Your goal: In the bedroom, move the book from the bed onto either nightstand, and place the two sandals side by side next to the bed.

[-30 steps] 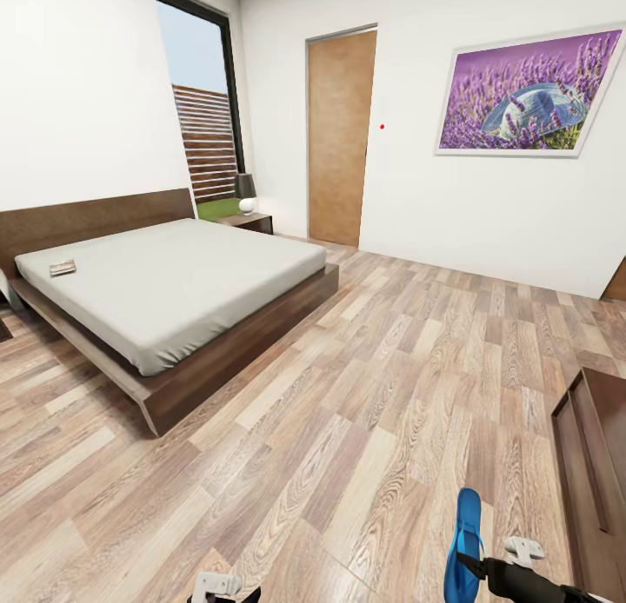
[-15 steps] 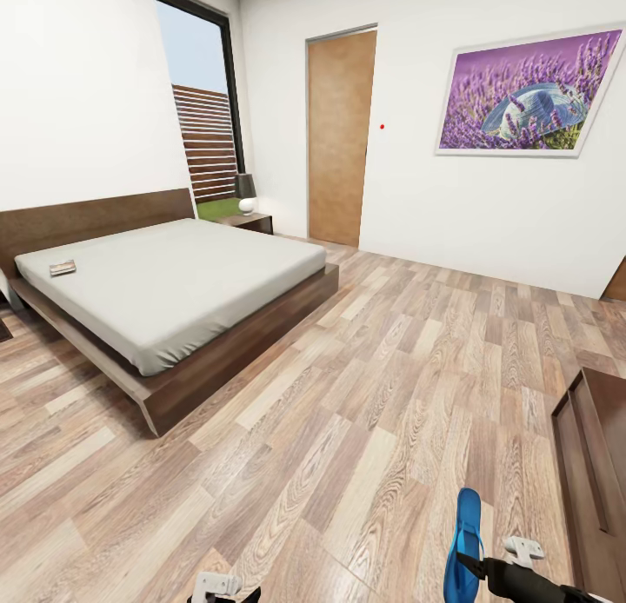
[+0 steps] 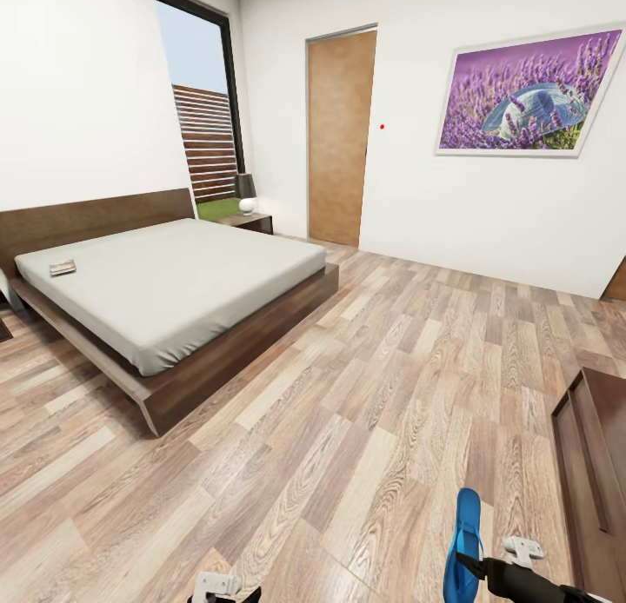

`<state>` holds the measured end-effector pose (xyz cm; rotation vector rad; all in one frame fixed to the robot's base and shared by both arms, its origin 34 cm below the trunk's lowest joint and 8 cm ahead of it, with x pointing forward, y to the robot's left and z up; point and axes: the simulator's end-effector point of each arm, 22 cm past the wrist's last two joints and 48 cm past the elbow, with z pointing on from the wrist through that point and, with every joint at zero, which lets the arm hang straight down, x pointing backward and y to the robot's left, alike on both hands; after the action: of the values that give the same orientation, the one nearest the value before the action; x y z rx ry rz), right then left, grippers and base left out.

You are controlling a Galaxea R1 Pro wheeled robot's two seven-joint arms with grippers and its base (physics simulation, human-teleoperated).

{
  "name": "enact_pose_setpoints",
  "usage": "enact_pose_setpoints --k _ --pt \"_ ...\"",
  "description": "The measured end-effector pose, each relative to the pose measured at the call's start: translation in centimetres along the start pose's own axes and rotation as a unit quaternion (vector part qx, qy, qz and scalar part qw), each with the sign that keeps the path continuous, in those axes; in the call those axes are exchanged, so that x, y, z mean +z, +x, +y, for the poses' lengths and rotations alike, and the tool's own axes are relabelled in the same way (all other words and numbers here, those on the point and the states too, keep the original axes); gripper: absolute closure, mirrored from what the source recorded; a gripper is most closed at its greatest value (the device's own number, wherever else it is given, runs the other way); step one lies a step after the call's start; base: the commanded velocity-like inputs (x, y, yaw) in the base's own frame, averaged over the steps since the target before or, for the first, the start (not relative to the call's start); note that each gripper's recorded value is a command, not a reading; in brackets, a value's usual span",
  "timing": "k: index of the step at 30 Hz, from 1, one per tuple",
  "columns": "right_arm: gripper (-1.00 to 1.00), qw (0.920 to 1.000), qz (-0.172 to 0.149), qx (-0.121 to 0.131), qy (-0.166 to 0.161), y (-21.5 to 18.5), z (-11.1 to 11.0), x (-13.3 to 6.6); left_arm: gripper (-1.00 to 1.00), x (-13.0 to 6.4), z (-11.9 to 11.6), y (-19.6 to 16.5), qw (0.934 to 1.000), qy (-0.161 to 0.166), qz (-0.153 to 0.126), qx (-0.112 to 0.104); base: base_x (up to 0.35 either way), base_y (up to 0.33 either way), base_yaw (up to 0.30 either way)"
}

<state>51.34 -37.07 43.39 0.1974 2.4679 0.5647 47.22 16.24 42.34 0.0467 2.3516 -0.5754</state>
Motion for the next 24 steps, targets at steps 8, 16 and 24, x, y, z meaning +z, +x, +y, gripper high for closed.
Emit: enact_pose_setpoints --k 8,16,24 --pt "1.00 0.9992 0.025 0.024 -0.019 3.8 3.0 1.7 -1.00 0.3 -0.9 0.7 0.9999 0.005 0.006 -0.007 0.002 0.000 0.000" --pt "1.00 0.9989 0.030 0.031 -0.019 4.5 3.2 1.7 -1.00 0.3 -1.0 0.9 0.9999 0.005 0.007 -0.009 0.241 0.000 0.000" --pt "1.00 0.9988 0.031 0.032 -0.019 4.7 3.2 1.7 -1.00 0.3 -1.1 1.0 0.9999 0.005 0.008 -0.010 0.322 0.000 0.000"
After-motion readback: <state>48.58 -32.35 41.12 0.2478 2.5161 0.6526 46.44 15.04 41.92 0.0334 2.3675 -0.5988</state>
